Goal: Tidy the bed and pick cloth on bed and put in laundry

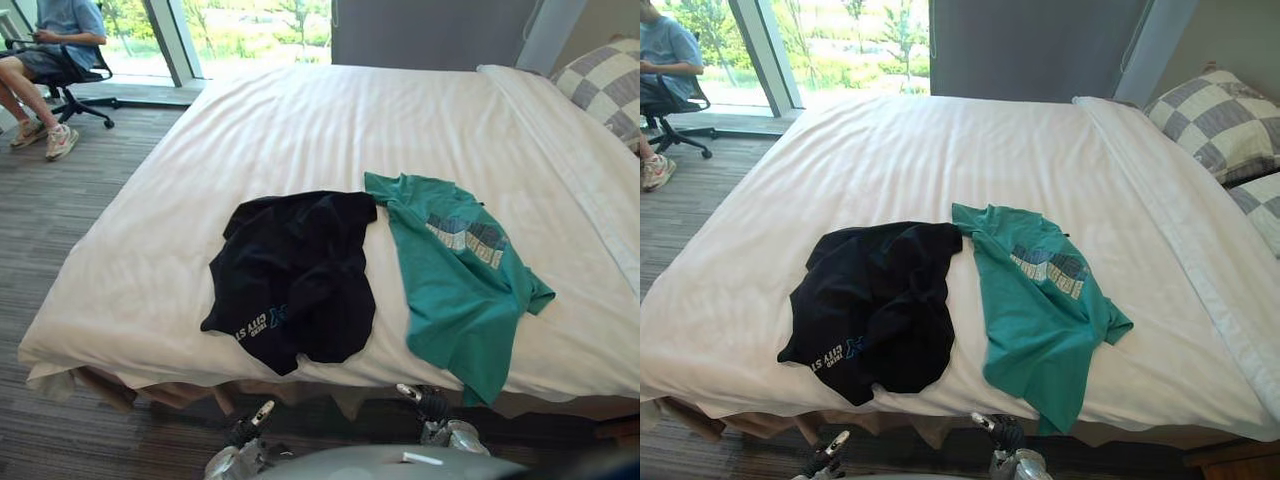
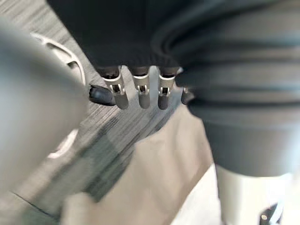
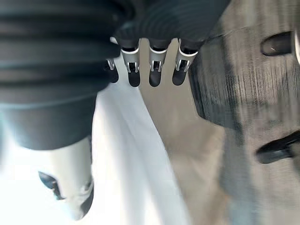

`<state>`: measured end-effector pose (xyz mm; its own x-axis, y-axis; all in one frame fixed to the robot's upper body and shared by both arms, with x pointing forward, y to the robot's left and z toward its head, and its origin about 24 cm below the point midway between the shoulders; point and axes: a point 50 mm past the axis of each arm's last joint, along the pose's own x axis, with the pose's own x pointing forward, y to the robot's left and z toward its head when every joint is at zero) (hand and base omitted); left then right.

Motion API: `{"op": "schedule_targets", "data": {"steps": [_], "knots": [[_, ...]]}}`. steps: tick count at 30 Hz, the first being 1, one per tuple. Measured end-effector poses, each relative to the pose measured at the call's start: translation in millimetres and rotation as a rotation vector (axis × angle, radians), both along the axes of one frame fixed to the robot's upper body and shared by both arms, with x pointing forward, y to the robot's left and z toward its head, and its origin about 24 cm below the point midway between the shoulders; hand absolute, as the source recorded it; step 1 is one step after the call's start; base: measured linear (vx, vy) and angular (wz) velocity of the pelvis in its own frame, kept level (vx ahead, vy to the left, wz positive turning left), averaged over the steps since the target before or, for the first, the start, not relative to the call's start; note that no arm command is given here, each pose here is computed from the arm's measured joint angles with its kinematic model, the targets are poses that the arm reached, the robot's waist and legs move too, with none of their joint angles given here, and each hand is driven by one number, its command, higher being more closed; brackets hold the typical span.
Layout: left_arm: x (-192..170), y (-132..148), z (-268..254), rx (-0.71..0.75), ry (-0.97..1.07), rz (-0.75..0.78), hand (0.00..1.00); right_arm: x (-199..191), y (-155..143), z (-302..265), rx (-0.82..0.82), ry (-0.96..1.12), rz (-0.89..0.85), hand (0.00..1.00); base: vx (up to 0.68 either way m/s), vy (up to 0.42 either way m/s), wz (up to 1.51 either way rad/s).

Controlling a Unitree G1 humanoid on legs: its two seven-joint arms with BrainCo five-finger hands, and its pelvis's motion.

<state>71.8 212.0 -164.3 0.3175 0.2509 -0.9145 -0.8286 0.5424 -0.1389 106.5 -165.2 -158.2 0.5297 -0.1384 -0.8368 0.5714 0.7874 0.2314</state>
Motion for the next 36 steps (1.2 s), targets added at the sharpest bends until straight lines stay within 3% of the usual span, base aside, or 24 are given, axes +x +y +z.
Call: {"op": "schedule_targets", "data": {"steps": [10,13,18,22,25,27,30,33,36], "knots": [[-19.7,37.2,4.1,0.022,0.071,0.467,0.0,-65.8,-60.3,-3.8,-0.055,0.124,-0.726,0.0,-0.01,-0.015,-0.05],[-31.5,70.2,13.2,0.073,0.052,0.65,0.0,-83.5,-78.5,0.1,-0.114,0.129,-0.888,0.0,0.0,-0.023,-0.07],[-40.3,159.2,61.3,0.294,-0.108,0.837,0.0,-97.4,-137.9,24.3,-0.297,0.021,-1.019,0.0,0.01,-0.017,0.03],[-23.4,244.0,154.7,0.701,-0.287,0.717,0.0,-70.8,-183.6,64.0,-0.508,-0.2,-0.872,0.0,0.0,-0.004,-0.01],[4.4,279.8,250.1,1.021,-0.497,0.524,0.0,-28.1,-195.4,100.6,-0.617,-0.405,-0.653,0.0,0.01,-0.008,-0.07],[41.5,276.4,322.5,1.278,-0.613,0.223,0.0,7.0,-188.6,136.3,-0.703,-0.575,-0.424,0.0,0.0,0.0,0.0],[73.7,252.4,358.2,1.446,-0.684,-0.064,0.0,36.8,-177.1,173.7,-0.761,-0.744,-0.228,0.0,0.05,0.017,0.03],[97.9,230.5,348.1,1.494,-0.636,-0.324,0.0,50.5,-168.8,189.4,-0.799,-0.781,-0.041,0.0,0.07,0.008,0.04],[116.4,209.1,320.8,1.443,-0.606,-0.495,0.0,61.0,-162.5,197.6,-0.831,-0.778,0.128,0.0,0.02,-0.003,0.01]]}}
